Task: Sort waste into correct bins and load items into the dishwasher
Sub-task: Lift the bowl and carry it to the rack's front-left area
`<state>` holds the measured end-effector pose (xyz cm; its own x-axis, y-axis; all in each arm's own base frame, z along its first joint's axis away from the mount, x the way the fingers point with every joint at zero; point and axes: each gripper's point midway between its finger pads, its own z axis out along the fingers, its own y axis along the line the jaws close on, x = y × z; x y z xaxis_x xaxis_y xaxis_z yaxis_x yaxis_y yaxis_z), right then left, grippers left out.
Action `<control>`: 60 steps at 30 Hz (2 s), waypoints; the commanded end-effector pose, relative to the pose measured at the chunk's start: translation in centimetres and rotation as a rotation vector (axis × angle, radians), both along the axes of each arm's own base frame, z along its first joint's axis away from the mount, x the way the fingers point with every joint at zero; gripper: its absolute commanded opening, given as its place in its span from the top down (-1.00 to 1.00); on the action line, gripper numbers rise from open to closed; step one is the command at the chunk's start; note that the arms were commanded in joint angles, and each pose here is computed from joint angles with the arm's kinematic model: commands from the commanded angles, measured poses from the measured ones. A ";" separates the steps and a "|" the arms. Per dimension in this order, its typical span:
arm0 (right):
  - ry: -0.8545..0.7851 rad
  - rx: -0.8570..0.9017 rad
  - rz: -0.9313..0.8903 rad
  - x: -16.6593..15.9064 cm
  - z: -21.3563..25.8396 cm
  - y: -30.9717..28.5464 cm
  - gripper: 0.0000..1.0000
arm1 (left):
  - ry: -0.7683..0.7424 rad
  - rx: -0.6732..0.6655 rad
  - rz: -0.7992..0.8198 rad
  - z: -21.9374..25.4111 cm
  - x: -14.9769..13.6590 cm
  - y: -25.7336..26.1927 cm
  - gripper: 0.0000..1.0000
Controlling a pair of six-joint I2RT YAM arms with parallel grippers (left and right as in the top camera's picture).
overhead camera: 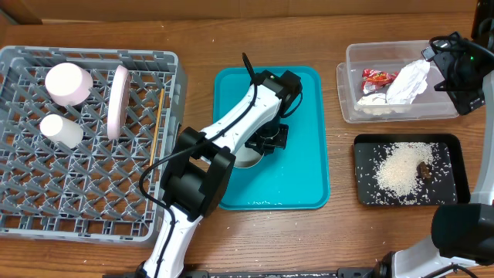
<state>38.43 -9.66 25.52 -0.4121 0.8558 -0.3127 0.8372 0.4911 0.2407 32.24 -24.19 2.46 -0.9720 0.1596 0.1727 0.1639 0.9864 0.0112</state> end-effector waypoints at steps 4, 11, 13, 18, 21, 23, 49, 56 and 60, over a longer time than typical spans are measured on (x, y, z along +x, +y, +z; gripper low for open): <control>-0.026 -0.015 0.001 0.1 0.9 -0.2 -1.00 | 0.007 -0.061 0.035 3.6 0.9 -0.7 0.92; -0.026 -0.015 0.001 0.1 0.9 -0.2 -1.00 | -0.174 -0.181 0.023 15.9 2.6 -0.5 0.92; -0.026 -0.015 0.001 0.1 0.9 -0.2 -1.00 | -0.274 -0.211 0.033 19.9 3.0 0.5 0.92; -0.026 -0.015 0.001 0.1 0.9 -0.2 -1.00 | -0.473 -0.302 0.071 28.0 2.3 4.5 0.92; -0.026 -0.015 0.001 0.1 0.9 -0.2 -1.00 | -0.599 -0.336 0.129 32.5 1.5 8.7 0.92; -0.026 -0.015 0.001 0.1 0.9 -0.2 -1.00 | -0.683 -0.334 0.189 35.0 1.0 12.1 0.92; -0.026 -0.015 0.001 0.1 0.9 -0.2 -1.00 | -0.913 -1.105 0.808 30.9 0.0 44.1 0.92; -0.026 -0.015 0.001 0.1 0.9 -0.2 -1.00 | -0.901 -1.221 0.873 24.4 -0.6 45.7 0.92; -0.026 -0.015 0.001 0.1 0.9 -0.2 -1.00 | -0.904 -1.282 0.918 20.5 -0.9 46.1 0.92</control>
